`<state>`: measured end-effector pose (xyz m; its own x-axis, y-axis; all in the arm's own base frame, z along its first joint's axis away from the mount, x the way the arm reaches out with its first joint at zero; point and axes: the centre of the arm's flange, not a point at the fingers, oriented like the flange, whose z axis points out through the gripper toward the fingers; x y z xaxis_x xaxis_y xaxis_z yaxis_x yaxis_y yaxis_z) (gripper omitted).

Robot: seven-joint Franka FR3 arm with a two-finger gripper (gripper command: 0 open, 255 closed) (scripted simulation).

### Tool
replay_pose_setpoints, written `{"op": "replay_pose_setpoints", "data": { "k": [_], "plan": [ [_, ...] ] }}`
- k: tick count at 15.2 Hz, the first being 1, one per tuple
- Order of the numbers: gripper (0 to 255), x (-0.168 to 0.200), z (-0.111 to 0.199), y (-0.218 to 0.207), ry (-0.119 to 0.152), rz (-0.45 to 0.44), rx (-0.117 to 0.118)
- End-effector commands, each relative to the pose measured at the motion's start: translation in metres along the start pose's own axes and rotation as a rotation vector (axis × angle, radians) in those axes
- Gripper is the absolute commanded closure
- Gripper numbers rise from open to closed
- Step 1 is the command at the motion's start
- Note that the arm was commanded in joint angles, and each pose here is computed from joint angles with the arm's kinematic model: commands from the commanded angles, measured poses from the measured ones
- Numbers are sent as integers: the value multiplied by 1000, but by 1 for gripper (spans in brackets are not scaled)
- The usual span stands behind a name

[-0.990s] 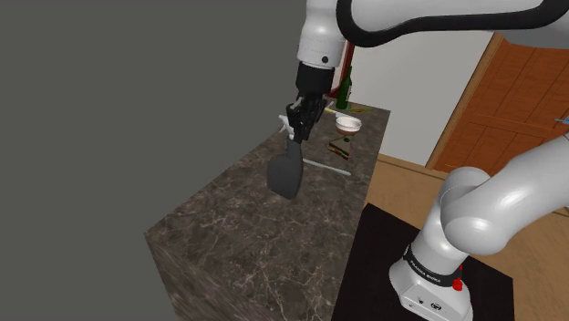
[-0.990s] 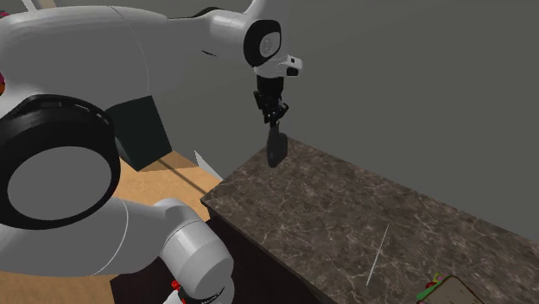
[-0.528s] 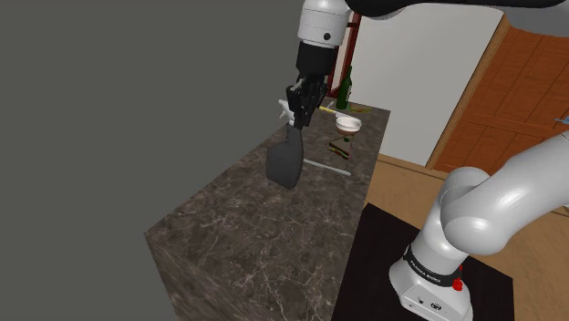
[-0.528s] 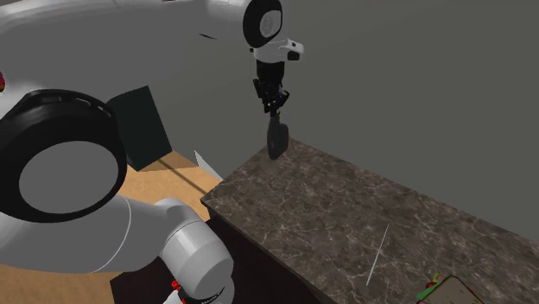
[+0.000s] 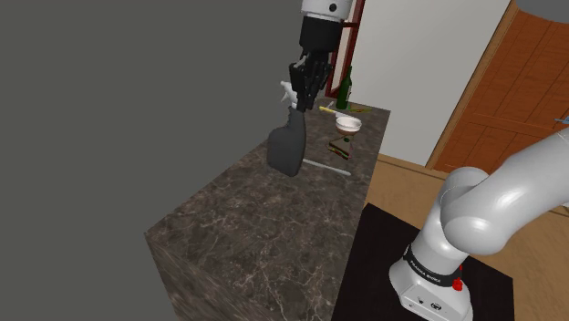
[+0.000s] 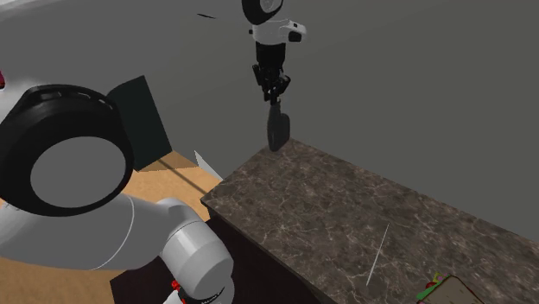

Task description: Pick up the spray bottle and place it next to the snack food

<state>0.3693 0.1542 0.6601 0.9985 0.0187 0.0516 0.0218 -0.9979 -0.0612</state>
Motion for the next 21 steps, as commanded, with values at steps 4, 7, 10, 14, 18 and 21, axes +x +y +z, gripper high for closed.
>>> {"op": "replay_pose_setpoints", "data": {
  "k": [4,7,10,14,18,21],
  "plan": [
    [255,1,-27,-2,0,0,0],
    [255,2,-42,-3,0,0,0],
    [255,3,-58,-4,0,0,0],
    [255,5,-73,8,0,0,0],
    [255,13,-76,60,0,0,0],
    [255,19,-78,99,0,0,0]
  ]
}}
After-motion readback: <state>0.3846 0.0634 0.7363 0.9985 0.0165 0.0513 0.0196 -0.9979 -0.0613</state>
